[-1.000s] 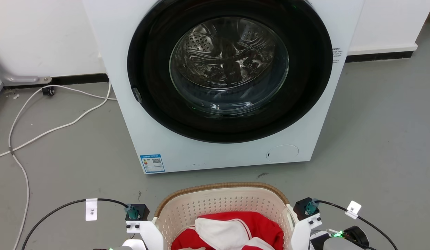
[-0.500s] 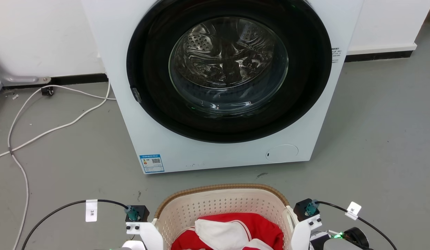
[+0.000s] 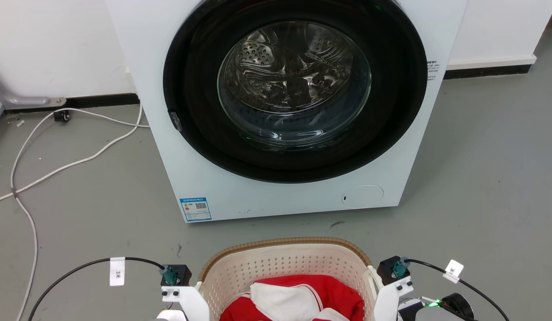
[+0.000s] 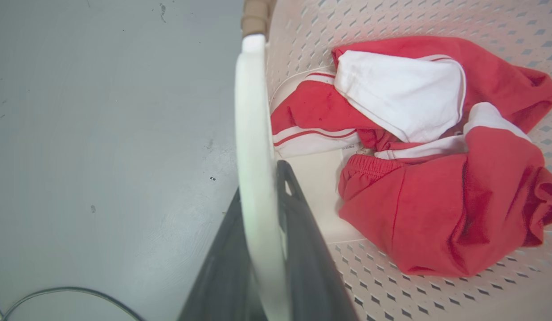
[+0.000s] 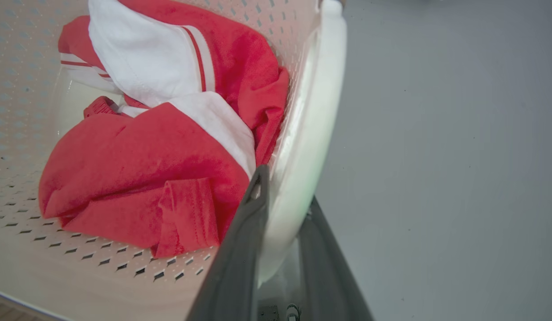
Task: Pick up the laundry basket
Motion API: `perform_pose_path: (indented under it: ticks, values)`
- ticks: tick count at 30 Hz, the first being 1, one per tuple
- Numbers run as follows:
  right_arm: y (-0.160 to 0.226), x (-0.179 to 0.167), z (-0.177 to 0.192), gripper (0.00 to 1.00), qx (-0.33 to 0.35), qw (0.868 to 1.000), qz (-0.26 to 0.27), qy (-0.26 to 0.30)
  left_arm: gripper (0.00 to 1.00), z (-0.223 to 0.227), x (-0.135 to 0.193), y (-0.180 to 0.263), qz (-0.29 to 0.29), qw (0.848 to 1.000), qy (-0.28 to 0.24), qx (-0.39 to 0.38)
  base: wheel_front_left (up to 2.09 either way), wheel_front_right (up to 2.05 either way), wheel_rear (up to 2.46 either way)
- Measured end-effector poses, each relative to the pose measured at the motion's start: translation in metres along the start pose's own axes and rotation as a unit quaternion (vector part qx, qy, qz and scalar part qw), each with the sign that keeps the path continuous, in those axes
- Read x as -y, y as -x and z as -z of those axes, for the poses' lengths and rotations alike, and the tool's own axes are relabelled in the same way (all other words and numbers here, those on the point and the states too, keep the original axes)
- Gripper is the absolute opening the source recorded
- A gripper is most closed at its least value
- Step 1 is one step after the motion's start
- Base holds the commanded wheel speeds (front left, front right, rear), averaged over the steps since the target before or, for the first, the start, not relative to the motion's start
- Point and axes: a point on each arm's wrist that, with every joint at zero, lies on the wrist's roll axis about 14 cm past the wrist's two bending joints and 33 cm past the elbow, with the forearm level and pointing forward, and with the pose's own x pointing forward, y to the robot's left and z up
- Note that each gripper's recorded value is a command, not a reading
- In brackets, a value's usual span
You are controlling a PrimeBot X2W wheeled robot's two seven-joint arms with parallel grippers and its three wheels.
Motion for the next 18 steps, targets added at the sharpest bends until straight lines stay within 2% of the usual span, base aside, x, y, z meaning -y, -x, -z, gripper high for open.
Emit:
perform_pose_path:
  ticks: [18]
  values:
    - [-0.0002,-0.0001,0.0022,0.0,-0.004,1.0,-0.001,-0.004,0.0,0.001,-0.0001,-0.0004,0.001,1.0,0.002,-0.001,0.0,0.0,0.0]
